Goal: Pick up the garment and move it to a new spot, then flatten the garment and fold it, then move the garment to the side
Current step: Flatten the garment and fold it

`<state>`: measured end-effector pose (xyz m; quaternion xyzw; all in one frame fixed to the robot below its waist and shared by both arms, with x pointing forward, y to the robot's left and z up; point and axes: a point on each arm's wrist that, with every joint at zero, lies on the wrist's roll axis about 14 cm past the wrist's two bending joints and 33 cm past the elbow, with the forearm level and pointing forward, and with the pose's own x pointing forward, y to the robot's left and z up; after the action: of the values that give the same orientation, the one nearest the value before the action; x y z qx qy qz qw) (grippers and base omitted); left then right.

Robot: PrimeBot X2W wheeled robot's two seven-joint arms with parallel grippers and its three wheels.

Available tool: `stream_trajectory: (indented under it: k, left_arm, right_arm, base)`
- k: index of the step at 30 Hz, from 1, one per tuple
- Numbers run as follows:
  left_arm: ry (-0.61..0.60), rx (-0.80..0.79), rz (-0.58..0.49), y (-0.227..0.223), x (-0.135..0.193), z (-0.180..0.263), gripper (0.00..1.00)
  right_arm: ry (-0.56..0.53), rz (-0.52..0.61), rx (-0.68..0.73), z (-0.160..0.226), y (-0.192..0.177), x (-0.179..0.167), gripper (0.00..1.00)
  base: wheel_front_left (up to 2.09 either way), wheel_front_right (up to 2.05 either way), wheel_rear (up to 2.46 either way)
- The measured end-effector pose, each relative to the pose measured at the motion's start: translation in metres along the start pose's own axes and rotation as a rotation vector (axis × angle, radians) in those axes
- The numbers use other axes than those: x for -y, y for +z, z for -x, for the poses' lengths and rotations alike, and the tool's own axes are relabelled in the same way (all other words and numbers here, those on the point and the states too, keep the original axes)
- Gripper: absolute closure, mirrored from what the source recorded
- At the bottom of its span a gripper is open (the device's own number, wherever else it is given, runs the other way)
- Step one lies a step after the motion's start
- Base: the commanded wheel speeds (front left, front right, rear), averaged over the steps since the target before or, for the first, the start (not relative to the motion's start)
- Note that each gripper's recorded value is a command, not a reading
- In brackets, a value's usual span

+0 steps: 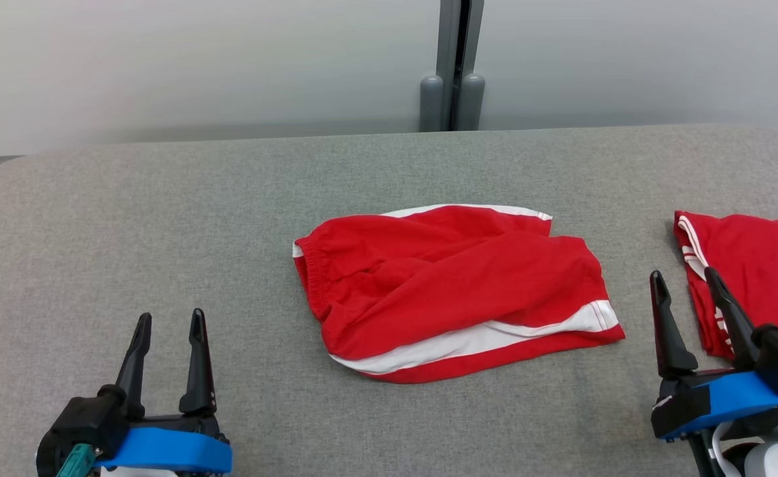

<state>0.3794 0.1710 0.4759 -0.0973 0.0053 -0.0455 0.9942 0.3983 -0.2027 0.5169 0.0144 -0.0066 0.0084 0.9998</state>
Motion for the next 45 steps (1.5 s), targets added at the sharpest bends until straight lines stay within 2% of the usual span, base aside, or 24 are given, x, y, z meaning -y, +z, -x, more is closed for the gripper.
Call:
stream_trajectory:
  k: [8, 13, 18, 26, 33, 34, 35, 36, 37, 38, 39, 45]
  left_arm:
    - [-0.018, -0.035, -0.019, -0.011, 0.005, 0.003, 0.0]
    - [-0.2, -0.241, -0.038, -0.065, 0.053, 0.017, 0.0]
    - [-0.304, -0.354, 0.006, -0.092, 0.076, 0.022, 0.0]
    - [-0.388, -0.395, 0.094, -0.102, 0.106, 0.007, 0.0]
    - [-0.397, -0.41, 0.111, -0.109, 0.11, -0.003, 0.0]
    - [-0.395, -0.415, 0.112, -0.111, 0.109, -0.004, 0.1]
    - [-0.394, -0.419, 0.112, -0.112, 0.108, -0.004, 0.31]
    - [-0.391, -0.425, 0.114, -0.114, 0.107, -0.004, 0.63]
    - [-0.391, -0.432, 0.113, -0.115, 0.106, -0.004, 0.87]
    - [-0.393, -0.439, 0.109, -0.117, 0.106, -0.004, 1.0]
    - [-0.396, -0.444, 0.109, -0.118, 0.106, -0.003, 1.0]
    - [-0.399, -0.415, 0.13, -0.109, 0.108, -0.006, 1.0]
  right_arm:
    - [0.01, 0.0, -0.05, -0.003, -0.01, -0.004, 0.0]
    - [0.026, 0.0, -0.235, 0.0, -0.05, -0.01, 0.0]
    - [0.056, 0.007, -0.301, -0.006, -0.068, -0.015, 0.0]
    - [0.076, 0.008, -0.412, -0.013, -0.1, -0.019, 0.0]
    - [0.082, 0.013, -0.483, -0.021, -0.118, -0.019, 0.0]
    - [0.085, 0.019, -0.486, -0.023, -0.119, -0.02, 0.0]
    - [0.084, 0.019, -0.494, -0.024, -0.122, -0.02, 0.0]
    - [0.084, 0.02, -0.503, -0.024, -0.124, -0.02, 0.0]
    - [0.086, 0.02, -0.513, -0.025, -0.127, -0.02, 0.0]
    - [0.09, 0.019, -0.519, -0.025, -0.129, -0.022, 0.52]
    - [0.095, 0.02, -0.516, -0.026, -0.129, -0.024, 1.0]
    - [0.115, -0.003, -0.443, -0.036, -0.113, -0.032, 1.0]
  base:
    - [0.0, 0.0, 0.0]
    - [0.0, 0.0, 0.0]
    - [0.0, 0.0, 0.0]
    - [0.0, 0.0, 0.0]
    - [0.0, 0.0, 0.0]
    - [0.0, 0.0, 0.0]
    - [0.0, 0.0, 0.0]
    - [0.0, 0.0, 0.0]
    - [0.0, 0.0, 0.0]
    - [0.0, 0.0, 0.0]
    - [0.0, 0.0, 0.0]
    - [0.0, 0.0, 0.0]
